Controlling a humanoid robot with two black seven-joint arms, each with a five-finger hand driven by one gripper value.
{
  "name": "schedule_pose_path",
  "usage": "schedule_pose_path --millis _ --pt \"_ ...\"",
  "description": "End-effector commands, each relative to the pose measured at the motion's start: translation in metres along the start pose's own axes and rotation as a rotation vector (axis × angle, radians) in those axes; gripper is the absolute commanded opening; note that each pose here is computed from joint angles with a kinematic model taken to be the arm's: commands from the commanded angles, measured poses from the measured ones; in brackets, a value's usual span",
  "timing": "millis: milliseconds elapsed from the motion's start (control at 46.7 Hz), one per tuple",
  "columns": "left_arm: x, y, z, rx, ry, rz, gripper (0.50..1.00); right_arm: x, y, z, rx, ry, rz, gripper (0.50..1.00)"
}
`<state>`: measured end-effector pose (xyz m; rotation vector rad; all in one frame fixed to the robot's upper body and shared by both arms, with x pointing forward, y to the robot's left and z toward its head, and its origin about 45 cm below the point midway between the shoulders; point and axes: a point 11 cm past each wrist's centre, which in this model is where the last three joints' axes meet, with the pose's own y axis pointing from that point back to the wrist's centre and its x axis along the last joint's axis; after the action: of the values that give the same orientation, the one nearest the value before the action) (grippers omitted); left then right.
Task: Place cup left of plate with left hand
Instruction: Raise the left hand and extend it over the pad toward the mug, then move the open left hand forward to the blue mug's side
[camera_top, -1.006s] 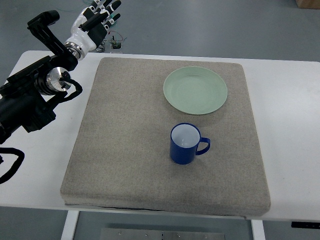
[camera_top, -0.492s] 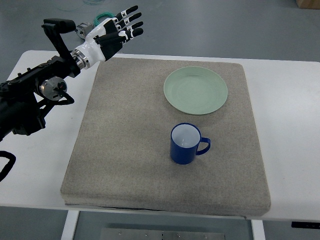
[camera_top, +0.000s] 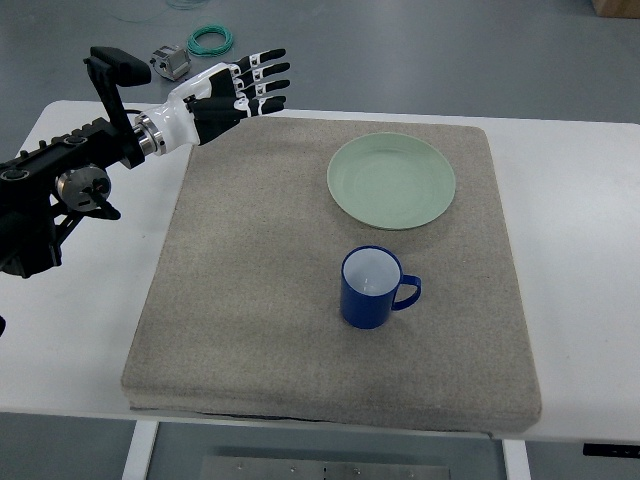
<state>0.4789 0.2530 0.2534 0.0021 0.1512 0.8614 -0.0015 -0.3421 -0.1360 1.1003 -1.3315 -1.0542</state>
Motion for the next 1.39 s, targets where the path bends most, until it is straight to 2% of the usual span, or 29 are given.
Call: schedule_pose_path --millis 0,107,257,407,621,835,1049,1370 --pt "0.0 0.007 -0.005 0.028 -0.027 -0.013 0.994 0.0 0.0 0.0 0.0 0.0 0.0 0.934" --pt "-0.004 0.014 -0.014 0.069 -0.065 -0.042 0.994 0.0 0.0 0.0 0.0 0.0 0.0 0.934" --pt "-0.016 0.012 -0.016 0.081 -0.087 -0.09 0.994 0.0 0.0 0.0 0.0 0.001 0.0 0.934" --pt "-0.04 0.007 -0.023 0.085 -0.081 -0.165 0.994 0.0 0.0 0.0 0.0 0.0 0.0 0.934" --pt "-0.075 0.015 -0.056 0.145 -0.094 -0.276 0.994 0.0 0.0 0.0 0.0 0.0 0.001 0.934" --pt "-0.081 0.027 -0.082 0.196 -0.097 -0.292 0.994 0.0 0.0 0.0 0.0 0.0 0.0 0.934" --pt "-0.085 0.031 -0.081 0.194 -0.094 -0.308 0.994 0.0 0.0 0.0 0.0 0.0 0.0 0.934" --pt "-0.089 0.057 -0.097 0.224 -0.064 -0.321 0.994 0.0 0.0 0.0 0.0 0.0 0.0 0.934"
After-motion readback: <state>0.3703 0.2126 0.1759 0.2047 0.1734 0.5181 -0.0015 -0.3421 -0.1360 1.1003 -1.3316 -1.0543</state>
